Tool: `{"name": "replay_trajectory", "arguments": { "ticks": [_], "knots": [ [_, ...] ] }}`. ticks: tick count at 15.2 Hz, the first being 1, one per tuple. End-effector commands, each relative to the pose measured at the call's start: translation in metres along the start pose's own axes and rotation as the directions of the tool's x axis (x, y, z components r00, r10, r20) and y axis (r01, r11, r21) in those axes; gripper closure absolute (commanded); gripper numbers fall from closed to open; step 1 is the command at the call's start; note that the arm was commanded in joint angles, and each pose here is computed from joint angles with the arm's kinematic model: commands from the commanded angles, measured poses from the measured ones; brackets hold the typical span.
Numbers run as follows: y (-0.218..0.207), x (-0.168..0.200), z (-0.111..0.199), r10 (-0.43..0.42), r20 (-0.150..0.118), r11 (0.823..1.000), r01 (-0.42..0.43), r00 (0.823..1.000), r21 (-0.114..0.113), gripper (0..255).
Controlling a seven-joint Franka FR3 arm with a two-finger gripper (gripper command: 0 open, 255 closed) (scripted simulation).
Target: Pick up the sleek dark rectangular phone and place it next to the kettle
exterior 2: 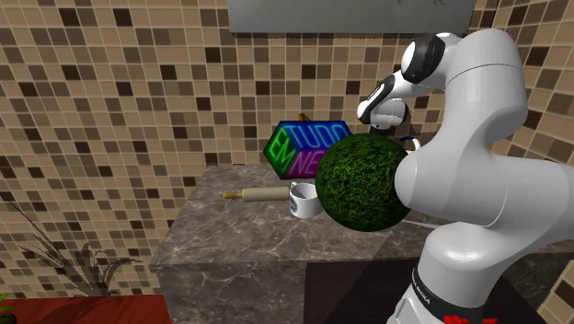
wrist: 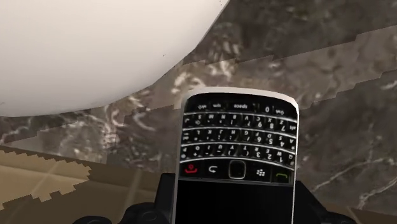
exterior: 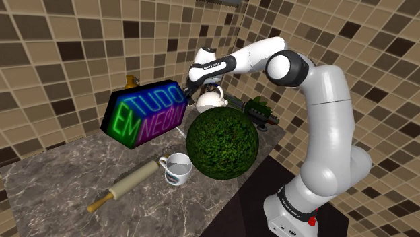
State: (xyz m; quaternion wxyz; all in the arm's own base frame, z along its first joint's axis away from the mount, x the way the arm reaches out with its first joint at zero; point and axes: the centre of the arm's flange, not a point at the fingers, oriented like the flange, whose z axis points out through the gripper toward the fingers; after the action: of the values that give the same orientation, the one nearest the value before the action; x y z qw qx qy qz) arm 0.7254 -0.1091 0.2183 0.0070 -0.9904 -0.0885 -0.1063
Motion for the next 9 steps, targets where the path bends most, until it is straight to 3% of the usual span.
{"name": "replay_trajectory", "arguments": {
  "ticks": [1, 4, 9],
  "knots": [
    [0.000, -0.003, 0.012, 0.000, 0.000, 1.000, 0.000, 1.000, 0.000, 255],
    [0.000, -0.007, 0.030, 0.000, 0.000, 1.000, 0.000, 1.000, 0.000, 255],
    [0.000, -0.007, 0.030, 0.000, 0.000, 1.000, 0.000, 1.000, 0.000, 255]
  ]
}}
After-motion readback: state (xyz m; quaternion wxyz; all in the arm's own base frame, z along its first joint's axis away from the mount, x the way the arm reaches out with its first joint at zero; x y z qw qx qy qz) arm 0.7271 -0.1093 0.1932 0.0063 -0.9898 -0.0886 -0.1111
